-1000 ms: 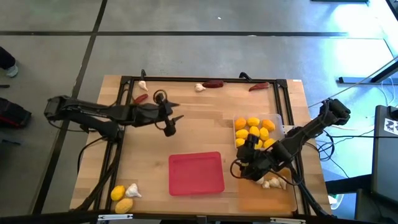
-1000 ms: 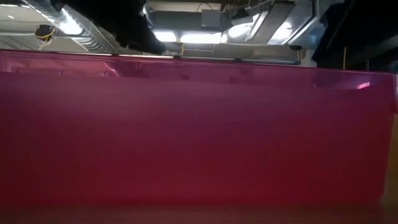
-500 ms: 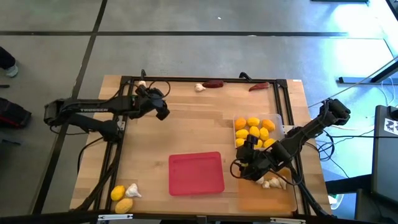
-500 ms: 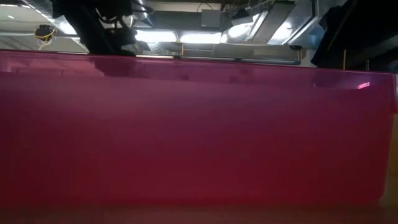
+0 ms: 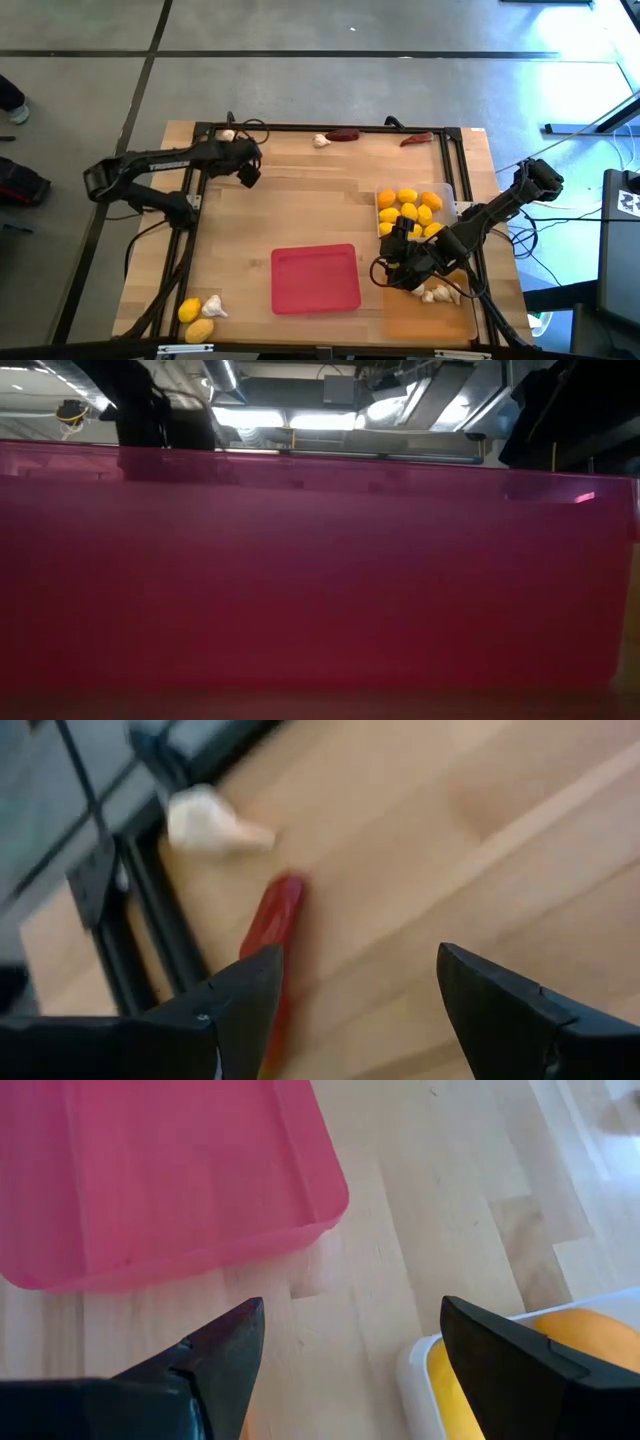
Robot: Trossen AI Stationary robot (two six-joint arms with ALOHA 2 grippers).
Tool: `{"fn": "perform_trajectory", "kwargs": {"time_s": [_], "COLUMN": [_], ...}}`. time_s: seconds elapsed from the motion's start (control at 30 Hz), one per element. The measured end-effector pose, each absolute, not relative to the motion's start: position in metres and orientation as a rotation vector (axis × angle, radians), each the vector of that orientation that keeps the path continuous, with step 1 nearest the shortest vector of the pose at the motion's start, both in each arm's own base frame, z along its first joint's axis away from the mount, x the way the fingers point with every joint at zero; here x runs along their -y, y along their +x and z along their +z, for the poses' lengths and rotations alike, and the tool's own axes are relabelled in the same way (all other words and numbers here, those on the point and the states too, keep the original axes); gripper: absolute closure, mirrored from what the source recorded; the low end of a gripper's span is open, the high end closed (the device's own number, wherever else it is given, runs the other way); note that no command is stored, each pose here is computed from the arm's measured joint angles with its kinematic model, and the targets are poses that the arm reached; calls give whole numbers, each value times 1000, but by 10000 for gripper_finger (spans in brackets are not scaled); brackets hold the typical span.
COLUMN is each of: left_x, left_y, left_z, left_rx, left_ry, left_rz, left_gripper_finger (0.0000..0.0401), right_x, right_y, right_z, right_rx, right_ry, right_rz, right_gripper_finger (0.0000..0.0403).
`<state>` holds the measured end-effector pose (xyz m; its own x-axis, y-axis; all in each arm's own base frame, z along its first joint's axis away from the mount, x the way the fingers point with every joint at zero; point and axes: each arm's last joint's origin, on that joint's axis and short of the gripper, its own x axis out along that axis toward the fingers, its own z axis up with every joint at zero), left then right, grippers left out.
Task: Sort produce into baskets
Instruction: Put the red chili pepper into the red bin
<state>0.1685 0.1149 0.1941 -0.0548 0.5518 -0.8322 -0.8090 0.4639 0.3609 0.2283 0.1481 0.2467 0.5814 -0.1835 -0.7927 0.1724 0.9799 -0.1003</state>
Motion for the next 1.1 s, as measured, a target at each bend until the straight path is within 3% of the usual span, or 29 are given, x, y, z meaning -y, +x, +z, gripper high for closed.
{"fn": "perform_trajectory", "kwargs": {"time_s": [0.57,1.1], "left_x": [-161,-173], "left_y": [153,150], "left_z": [140,130], "left_rx": [-1528,-1562], "left_ry": [-350,-325], "left_rz": [1198,1178], "left_gripper_finger": [141,143], "right_x": [-148,-148], "right_y": [228,228], "right_z": [247,247], "right_rx": [-926,-921], "right_ry": [-19,-24], "right_rz": [-209,-215], "right_gripper_finger": [107,107]}}
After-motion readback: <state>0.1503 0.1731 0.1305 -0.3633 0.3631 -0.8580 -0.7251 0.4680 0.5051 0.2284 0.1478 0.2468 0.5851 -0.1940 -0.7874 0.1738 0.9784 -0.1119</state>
